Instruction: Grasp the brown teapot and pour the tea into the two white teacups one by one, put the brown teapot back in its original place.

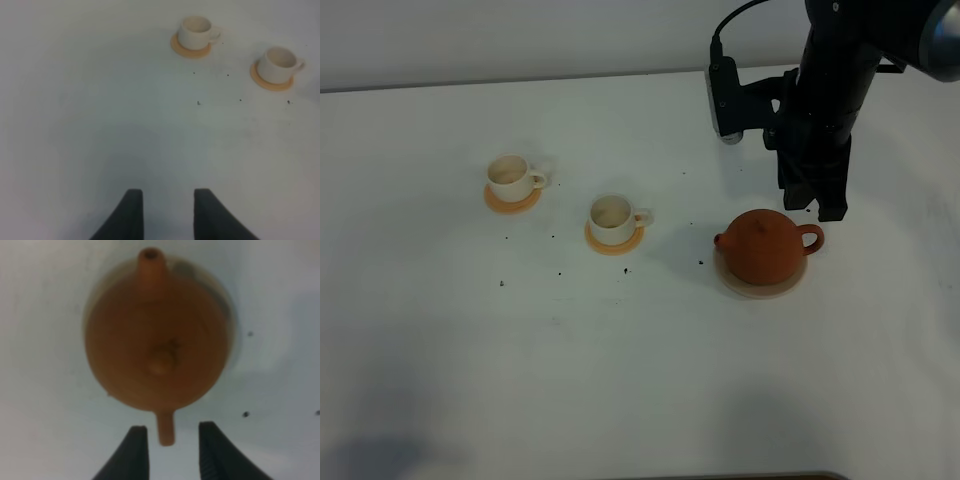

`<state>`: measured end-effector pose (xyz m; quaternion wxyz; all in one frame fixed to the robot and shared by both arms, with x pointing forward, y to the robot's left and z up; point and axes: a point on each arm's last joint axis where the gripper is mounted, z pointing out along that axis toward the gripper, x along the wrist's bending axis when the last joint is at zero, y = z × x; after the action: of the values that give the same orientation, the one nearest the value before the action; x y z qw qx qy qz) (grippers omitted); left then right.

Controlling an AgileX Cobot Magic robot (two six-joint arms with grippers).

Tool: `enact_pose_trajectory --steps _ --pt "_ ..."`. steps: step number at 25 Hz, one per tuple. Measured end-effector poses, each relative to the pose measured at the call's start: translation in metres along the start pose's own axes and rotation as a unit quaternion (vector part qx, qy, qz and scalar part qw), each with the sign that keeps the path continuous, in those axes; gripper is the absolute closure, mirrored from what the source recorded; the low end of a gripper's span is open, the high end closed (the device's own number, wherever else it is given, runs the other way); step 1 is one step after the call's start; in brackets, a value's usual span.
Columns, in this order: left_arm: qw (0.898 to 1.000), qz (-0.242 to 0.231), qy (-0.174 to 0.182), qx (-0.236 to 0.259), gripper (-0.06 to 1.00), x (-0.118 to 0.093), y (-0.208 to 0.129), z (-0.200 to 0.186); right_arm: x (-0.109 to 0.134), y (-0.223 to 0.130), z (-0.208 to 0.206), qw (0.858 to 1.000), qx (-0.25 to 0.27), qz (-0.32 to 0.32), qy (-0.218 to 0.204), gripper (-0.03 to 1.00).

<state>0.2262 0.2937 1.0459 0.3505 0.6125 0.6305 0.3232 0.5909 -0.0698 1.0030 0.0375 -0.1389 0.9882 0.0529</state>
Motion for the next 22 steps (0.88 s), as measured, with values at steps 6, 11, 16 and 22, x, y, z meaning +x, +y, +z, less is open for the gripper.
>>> enact_pose_trajectory --steps 6,11,16,22 --pt "1.0 -0.001 0.0 0.0 0.69 0.0 0.0 0.0 0.009 -0.002 0.014 0.999 0.003 0.016 0.029 0.71" --pt "1.0 -0.001 0.0 0.0 0.69 0.0 0.0 0.0 0.013 -0.004 0.028 0.999 0.001 0.034 0.025 0.63" --pt "1.0 -0.001 0.0 0.0 0.69 0.0 0.0 0.0 0.007 -0.005 0.039 0.999 0.001 0.033 0.0 0.6" --pt "1.0 -0.001 0.0 0.0 0.69 0.0 0.0 0.0 0.004 -0.007 0.051 0.999 0.015 0.028 0.0 0.6"
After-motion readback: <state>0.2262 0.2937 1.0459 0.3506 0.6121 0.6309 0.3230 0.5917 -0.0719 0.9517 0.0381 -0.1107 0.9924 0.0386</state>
